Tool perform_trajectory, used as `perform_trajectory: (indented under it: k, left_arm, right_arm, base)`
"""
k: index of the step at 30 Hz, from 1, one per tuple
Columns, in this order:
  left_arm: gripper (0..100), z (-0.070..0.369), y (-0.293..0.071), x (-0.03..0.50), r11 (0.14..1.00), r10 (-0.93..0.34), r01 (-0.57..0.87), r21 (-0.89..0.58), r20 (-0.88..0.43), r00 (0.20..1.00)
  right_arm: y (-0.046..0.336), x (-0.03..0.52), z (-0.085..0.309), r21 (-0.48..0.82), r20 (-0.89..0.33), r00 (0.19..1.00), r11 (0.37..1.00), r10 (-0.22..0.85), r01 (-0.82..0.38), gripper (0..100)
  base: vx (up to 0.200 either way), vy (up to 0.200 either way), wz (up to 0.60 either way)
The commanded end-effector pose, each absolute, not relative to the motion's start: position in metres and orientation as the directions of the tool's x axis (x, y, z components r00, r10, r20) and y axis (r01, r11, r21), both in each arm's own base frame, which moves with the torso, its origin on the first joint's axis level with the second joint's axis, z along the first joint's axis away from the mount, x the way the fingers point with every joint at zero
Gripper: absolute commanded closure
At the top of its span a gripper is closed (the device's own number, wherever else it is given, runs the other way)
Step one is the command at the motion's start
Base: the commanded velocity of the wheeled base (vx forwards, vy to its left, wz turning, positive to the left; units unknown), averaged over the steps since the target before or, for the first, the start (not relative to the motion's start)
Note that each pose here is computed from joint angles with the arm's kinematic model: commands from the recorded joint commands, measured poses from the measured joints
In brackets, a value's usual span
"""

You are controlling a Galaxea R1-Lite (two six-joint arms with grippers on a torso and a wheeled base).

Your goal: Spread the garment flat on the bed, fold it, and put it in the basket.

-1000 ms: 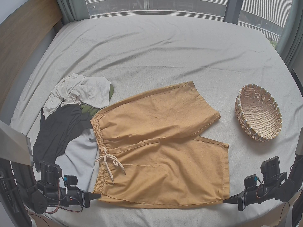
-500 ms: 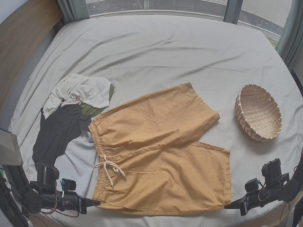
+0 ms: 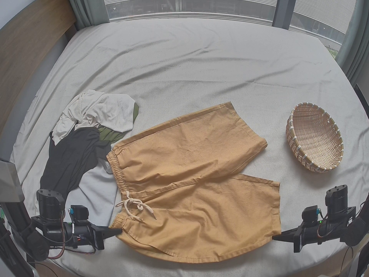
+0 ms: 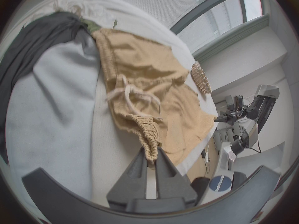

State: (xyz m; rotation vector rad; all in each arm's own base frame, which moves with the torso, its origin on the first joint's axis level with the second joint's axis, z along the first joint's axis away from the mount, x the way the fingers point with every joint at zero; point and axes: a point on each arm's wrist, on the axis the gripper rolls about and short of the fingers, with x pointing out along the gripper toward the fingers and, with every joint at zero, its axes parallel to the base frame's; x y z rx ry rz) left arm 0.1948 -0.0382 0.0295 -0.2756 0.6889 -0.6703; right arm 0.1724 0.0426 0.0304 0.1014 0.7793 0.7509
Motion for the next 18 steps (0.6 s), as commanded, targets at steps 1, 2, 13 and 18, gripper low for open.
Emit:
perform_trajectory:
  k: [1,2,13,18]
  left_arm:
    - [100,0.025,-0.04,0.208,0.752,-0.652,0.464,-0.468,-0.424,0.629]
    - [100,0.025,-0.04,0.208,0.752,-0.652,0.464,-0.468,-0.424,0.629]
    - [100,0.034,-0.043,0.218,0.764,-0.631,0.465,-0.447,-0.366,0.684]
    - [100,0.056,-0.049,0.212,0.718,-0.661,0.47,-0.514,-0.289,0.693]
  right_arm:
    - [0.039,0.189,0.042,0.336,-0.499,0.567,0.75,0.655,-0.57,100]
    - [0.039,0.189,0.042,0.336,-0.499,0.567,0.75,0.655,-0.57,100]
    - [0.043,0.222,0.072,0.363,-0.28,0.692,0.741,0.665,-0.565,100]
    - [0.044,0.231,0.077,0.362,-0.227,0.713,0.737,0.664,-0.571,100]
  base:
    - [0.0,0.0,0.0]
    - [0.0,0.0,0.0]
    - [0.0,0.0,0.0]
    - [0.0,0.0,0.0]
